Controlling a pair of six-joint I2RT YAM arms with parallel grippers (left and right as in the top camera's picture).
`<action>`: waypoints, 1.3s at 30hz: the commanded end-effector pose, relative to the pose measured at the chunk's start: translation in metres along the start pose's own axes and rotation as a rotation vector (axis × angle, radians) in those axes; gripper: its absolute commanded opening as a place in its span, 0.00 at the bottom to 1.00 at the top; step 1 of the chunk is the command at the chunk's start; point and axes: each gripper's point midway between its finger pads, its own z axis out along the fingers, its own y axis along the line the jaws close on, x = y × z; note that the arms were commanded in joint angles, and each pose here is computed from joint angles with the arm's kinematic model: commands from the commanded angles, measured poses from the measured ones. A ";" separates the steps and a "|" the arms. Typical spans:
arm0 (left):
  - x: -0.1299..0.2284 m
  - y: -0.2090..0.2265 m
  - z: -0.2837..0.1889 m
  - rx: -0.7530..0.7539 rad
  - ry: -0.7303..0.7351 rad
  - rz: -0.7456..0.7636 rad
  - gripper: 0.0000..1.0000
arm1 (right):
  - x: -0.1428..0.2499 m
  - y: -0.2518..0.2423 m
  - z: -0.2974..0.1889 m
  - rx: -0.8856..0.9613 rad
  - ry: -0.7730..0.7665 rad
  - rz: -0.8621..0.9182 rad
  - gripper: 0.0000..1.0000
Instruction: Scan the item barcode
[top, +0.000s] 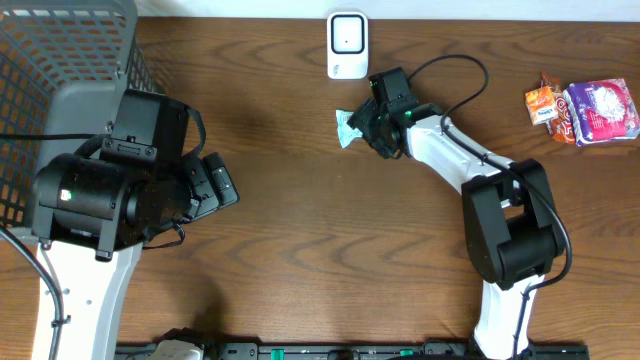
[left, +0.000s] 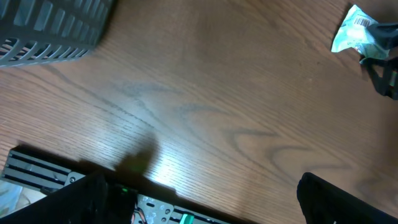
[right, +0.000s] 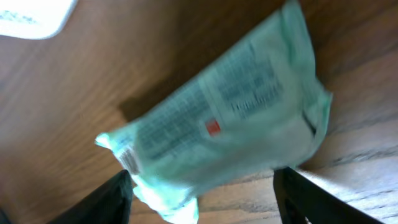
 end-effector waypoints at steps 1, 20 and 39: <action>-0.002 0.002 0.000 -0.013 -0.005 -0.009 0.98 | 0.008 -0.003 0.005 0.009 0.021 0.015 0.52; -0.002 0.002 0.000 -0.013 -0.005 -0.009 0.98 | 0.043 0.015 -0.005 -0.170 0.230 -0.449 0.01; -0.002 0.002 0.000 -0.013 -0.005 -0.009 0.98 | -0.053 0.043 -0.028 -0.096 -0.254 -0.817 0.53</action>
